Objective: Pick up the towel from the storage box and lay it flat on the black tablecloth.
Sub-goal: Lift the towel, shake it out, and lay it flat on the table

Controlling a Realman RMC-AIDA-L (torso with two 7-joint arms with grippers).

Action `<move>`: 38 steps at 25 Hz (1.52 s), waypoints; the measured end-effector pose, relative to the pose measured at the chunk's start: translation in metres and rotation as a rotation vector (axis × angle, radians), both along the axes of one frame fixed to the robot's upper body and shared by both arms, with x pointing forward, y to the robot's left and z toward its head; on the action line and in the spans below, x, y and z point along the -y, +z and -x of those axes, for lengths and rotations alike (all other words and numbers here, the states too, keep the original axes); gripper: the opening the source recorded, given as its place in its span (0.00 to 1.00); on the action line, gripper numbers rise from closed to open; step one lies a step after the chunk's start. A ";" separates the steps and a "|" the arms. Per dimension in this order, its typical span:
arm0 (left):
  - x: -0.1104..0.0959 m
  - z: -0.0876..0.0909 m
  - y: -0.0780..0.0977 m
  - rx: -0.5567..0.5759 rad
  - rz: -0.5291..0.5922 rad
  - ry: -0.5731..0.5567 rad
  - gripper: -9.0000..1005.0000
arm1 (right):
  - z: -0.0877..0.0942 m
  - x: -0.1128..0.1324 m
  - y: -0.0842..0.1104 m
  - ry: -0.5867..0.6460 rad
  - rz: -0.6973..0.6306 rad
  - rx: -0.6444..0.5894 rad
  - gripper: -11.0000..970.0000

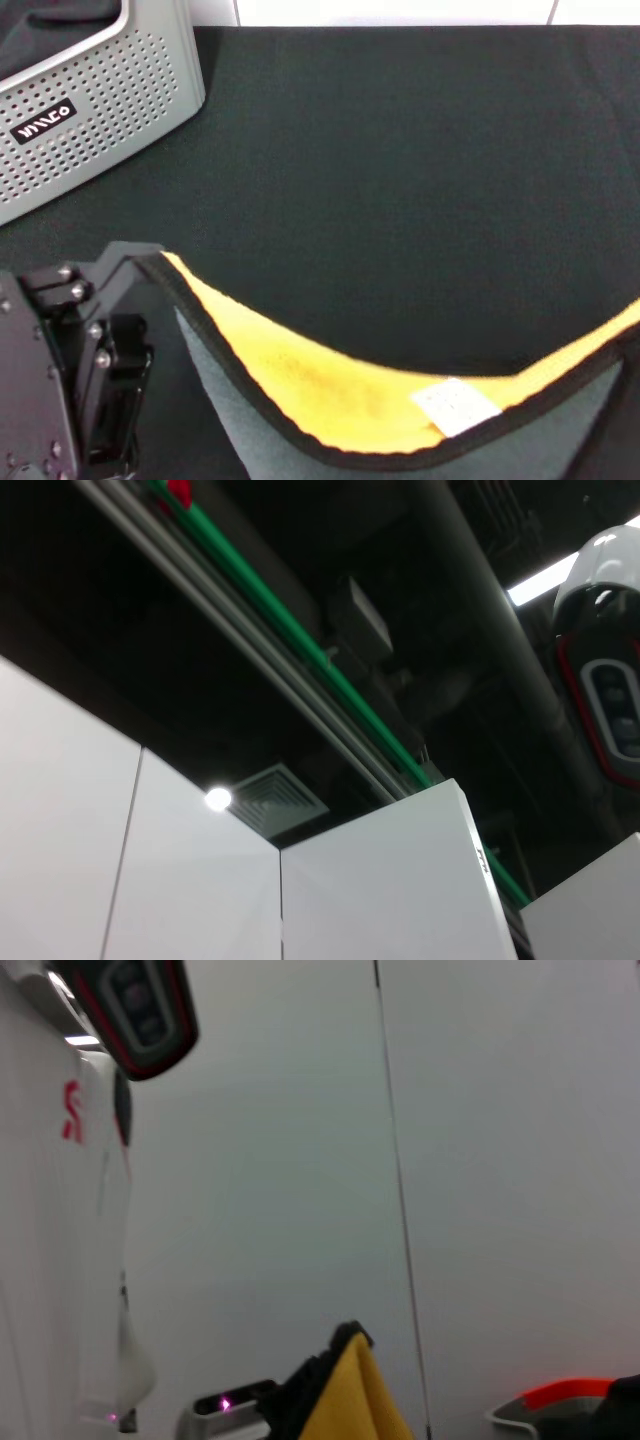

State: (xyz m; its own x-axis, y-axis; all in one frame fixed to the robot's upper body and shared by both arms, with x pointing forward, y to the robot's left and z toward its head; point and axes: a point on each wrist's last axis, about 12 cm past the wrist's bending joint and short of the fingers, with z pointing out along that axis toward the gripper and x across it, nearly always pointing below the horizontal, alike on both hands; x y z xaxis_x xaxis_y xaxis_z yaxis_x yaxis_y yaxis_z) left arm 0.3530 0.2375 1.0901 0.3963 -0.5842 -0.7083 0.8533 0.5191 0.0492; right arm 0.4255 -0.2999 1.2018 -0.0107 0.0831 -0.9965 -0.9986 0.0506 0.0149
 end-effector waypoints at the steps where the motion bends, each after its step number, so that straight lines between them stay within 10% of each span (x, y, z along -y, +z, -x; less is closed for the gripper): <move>1: -0.001 -0.001 -0.002 -0.027 0.002 -0.020 0.01 | 0.000 0.001 -0.002 -0.001 -0.004 -0.007 0.02; 7: -0.001 -0.023 -0.025 -0.159 -0.042 0.015 0.01 | -0.020 0.006 -0.039 -0.134 -0.017 -0.110 0.02; 16: 0.015 -0.105 -0.044 -0.306 -0.319 0.131 0.01 | -0.082 -0.007 -0.096 -0.319 0.068 -0.182 0.02; 24: 0.029 -0.170 -0.050 -0.384 -0.539 0.318 0.01 | -0.133 -0.016 -0.102 -0.510 0.159 -0.165 0.02; 38: 0.040 -0.214 -0.048 -0.369 -0.755 0.479 0.01 | -0.179 -0.024 -0.107 -0.731 0.301 -0.200 0.03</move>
State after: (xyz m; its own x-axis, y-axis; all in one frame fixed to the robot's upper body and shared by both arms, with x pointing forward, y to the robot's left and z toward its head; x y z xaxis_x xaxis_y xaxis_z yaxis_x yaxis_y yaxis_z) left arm 0.5670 0.1977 1.0417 0.1516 0.2414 -0.9585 0.5877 0.7577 0.2837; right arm 0.6043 -0.2761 1.0945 -0.2376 -0.1327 -0.9623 -0.6916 0.7187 0.0716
